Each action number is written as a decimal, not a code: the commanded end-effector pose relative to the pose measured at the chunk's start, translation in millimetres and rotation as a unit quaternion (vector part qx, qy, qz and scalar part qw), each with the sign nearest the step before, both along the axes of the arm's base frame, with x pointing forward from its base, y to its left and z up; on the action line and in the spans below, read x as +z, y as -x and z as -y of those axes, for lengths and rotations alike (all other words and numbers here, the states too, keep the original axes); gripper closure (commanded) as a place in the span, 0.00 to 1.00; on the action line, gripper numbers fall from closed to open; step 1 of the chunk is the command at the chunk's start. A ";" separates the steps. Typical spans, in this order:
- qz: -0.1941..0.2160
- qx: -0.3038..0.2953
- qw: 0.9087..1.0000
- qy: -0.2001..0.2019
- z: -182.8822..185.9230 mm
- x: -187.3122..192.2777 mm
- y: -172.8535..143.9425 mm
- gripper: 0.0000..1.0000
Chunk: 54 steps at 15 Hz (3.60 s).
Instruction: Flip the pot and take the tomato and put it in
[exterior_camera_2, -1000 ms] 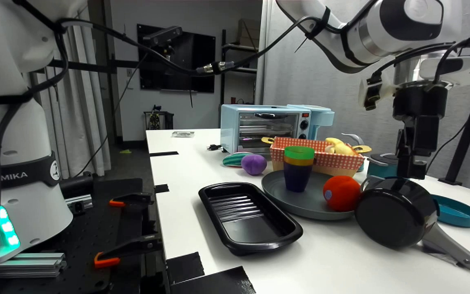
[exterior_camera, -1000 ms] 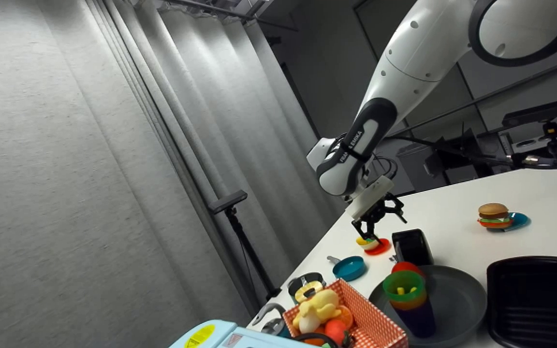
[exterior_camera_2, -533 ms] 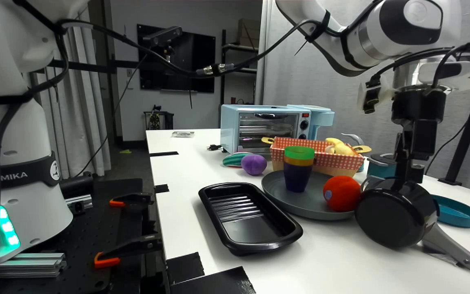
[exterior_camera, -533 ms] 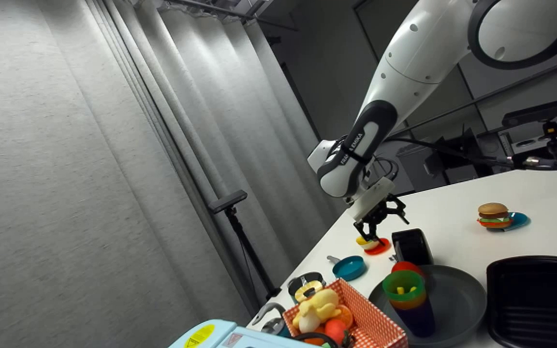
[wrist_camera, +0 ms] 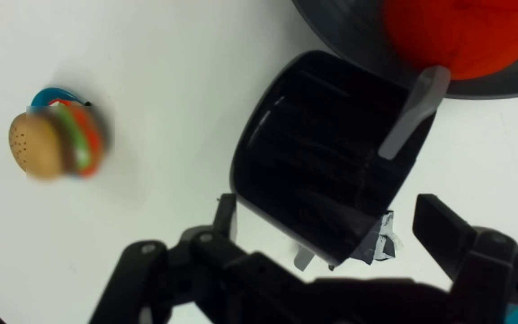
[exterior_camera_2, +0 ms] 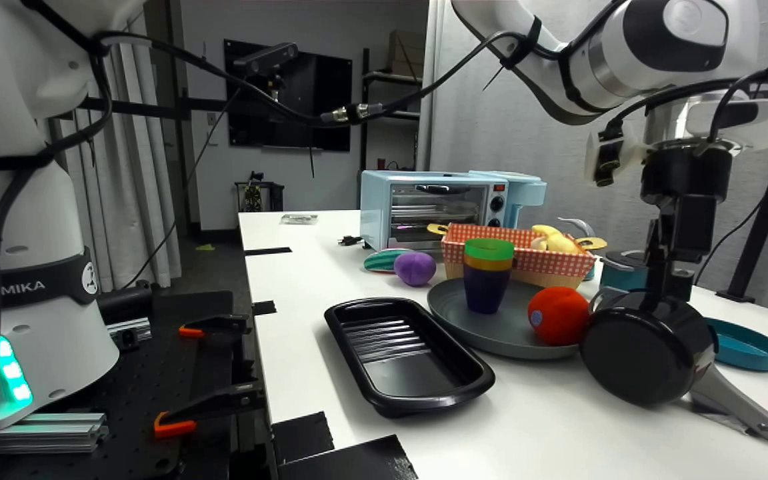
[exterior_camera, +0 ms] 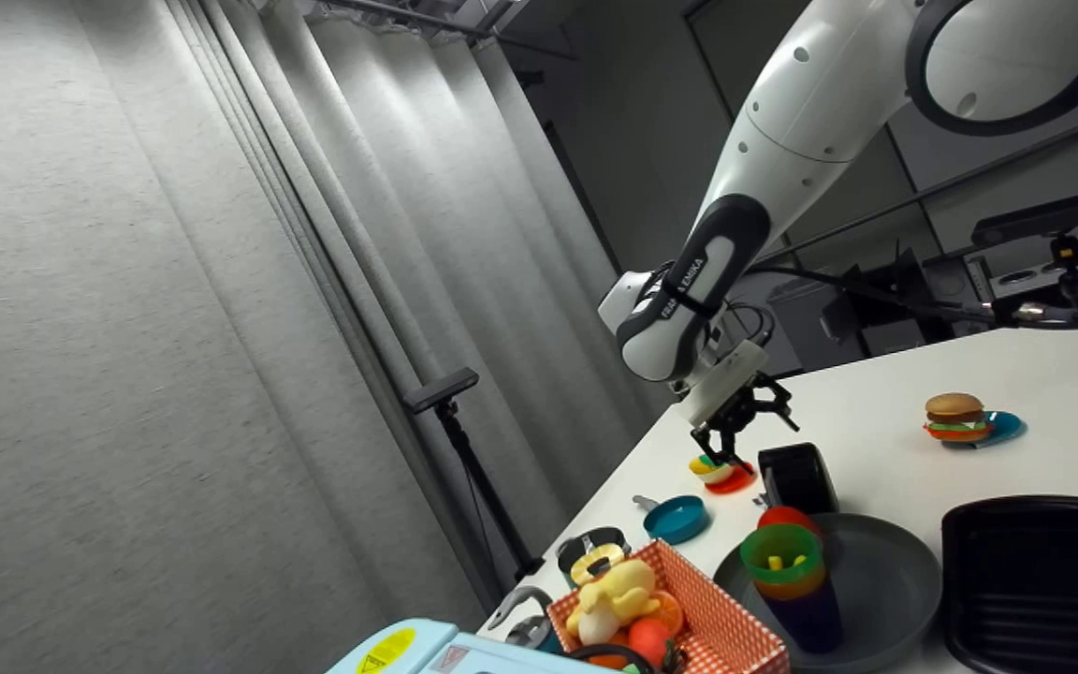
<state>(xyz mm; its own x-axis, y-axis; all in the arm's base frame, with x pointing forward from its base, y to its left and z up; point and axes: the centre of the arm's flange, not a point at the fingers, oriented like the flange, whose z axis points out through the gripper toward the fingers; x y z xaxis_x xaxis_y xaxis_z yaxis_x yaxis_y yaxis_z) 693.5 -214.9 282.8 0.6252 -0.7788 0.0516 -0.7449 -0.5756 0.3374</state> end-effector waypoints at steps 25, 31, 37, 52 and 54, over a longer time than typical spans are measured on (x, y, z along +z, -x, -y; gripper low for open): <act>-0.030 -0.060 0.998 0.002 52.7 -18.2 25.1 1.00; -0.032 -0.053 0.998 -0.003 48.0 -19.6 32.0 0.60; -0.023 -0.055 0.998 -0.015 49.3 -7.7 45.9 0.13; 0.095 0.027 0.992 -0.075 4.0 88.3 90.8 0.00; 0.096 0.052 0.991 -0.082 -15.4 87.7 93.0 0.00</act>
